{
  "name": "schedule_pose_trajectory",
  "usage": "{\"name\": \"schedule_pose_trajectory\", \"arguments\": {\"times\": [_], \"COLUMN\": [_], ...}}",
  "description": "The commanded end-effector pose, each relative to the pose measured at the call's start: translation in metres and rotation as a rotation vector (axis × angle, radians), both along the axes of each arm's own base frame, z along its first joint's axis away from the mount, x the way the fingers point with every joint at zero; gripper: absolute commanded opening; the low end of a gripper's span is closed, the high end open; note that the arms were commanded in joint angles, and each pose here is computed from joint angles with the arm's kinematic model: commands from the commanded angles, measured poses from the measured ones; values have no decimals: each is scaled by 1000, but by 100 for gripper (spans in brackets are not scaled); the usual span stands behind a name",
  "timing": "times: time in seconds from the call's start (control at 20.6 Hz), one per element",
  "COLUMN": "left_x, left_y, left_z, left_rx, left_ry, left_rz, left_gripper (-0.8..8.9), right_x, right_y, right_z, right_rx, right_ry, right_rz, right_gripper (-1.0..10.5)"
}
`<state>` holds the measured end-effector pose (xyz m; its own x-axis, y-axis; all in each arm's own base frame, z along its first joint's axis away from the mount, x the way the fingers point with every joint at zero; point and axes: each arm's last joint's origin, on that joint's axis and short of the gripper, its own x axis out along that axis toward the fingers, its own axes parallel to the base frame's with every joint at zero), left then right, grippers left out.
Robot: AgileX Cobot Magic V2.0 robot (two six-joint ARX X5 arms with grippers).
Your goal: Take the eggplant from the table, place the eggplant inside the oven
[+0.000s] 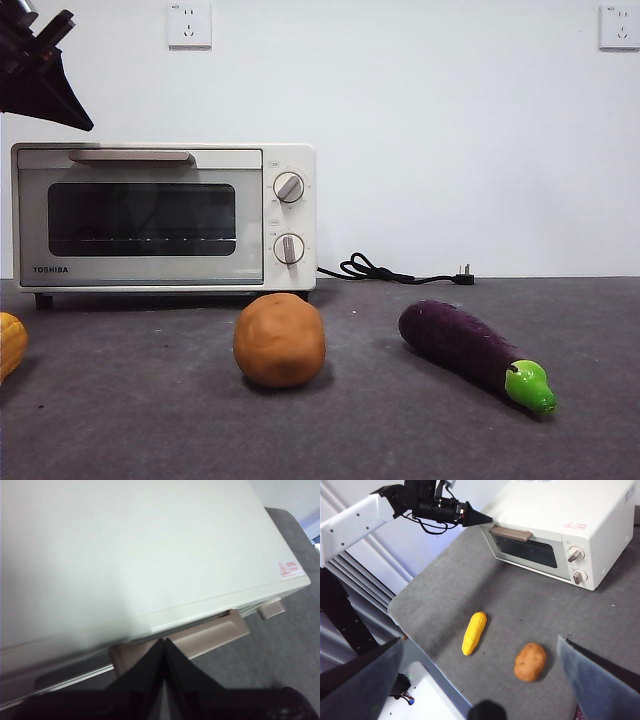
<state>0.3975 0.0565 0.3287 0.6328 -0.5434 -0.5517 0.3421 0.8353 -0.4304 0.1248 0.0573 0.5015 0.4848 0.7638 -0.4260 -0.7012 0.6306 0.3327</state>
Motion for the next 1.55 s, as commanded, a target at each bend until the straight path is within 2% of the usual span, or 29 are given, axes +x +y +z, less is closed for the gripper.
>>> {"name": "schedule_pose_trajectory", "arguments": {"times": [0.05,0.39,0.63,1.11,1.55], "left_x": [7,16,16,9,-1], "left_y": [-2,-12,-24,-38,-62], "left_z": [-8,-22,-27,-34,-40], "left_rx": [12,31,135,151,147], "left_ry": [-11,15,45,123,246], "left_rz": [-22,-52,-53,-111,-190], "left_gripper": [-5,-5,-6,-5,-6], "right_x": [0,0,-1,-1,-1], "right_y": [0,0,0,0,0], "right_z": [1,0,-1,-1,-1], "right_rx": [-4,-7,-12,-7,-10], "right_ry": [-12,-2,14,17,6], "right_rz": [7,7,7,17,20], "right_gripper": [566,566,566,566,566]}}
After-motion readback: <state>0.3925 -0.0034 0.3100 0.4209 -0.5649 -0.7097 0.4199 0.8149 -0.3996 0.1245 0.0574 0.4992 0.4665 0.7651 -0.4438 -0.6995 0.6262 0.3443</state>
